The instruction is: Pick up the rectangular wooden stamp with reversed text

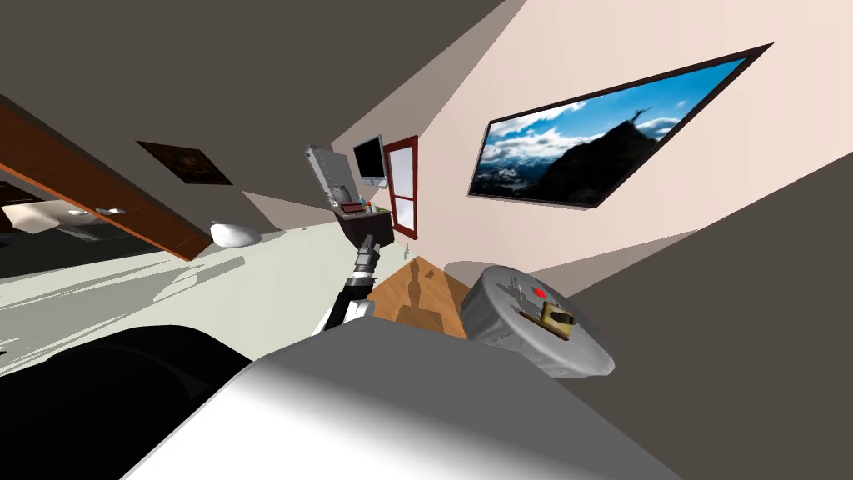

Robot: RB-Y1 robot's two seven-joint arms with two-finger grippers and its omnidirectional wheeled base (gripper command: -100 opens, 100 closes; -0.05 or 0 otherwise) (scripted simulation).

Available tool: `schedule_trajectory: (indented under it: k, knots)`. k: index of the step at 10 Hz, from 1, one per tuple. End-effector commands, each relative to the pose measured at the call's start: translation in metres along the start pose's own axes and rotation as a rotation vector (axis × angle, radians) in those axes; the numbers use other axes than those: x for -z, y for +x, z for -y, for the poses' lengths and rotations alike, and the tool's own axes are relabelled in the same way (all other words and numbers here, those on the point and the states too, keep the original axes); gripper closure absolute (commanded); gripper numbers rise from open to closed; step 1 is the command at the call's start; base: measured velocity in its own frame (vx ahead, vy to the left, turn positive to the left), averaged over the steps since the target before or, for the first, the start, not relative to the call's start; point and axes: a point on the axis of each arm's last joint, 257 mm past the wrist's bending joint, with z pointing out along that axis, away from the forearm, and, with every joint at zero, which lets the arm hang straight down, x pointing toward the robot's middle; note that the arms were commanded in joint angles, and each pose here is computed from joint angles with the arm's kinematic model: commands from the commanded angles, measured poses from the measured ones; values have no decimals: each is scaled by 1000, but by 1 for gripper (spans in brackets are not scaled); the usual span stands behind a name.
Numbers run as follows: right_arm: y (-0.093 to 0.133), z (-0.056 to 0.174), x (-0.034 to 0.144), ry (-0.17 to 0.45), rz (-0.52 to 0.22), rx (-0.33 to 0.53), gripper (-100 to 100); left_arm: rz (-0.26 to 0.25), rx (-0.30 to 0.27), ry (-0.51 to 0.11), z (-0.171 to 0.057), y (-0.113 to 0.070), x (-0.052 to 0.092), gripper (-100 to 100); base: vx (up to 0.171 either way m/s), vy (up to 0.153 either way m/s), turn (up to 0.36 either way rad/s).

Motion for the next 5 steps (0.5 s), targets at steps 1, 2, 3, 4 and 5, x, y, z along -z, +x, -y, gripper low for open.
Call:
schedule_trajectory:
  k: [1, 2, 3, 4, 5]
  knots:
    - [25, 22, 23, 26, -76, 46, -100, 0, 0, 0, 0, 0, 0, 0, 26, 27, 180]
    - [28, 24, 25, 33, -82, 43, -100, 0, 0, 0, 0, 0, 0, 0, 34, 25, 124]
    - [30, 25, 26, 35, -85, 42, -100, 0, 0, 0, 0, 0, 0, 0, 18, 10, -9]
    - [37, 32, 30, 51, -100, 35, -100, 0, 0, 0, 0, 0, 0, 0, 2, 3, -22]
    - [61, 56, 58, 86, -179, 75, -100, 0, 0, 0, 0, 0, 0, 0, 21, 13, 219]
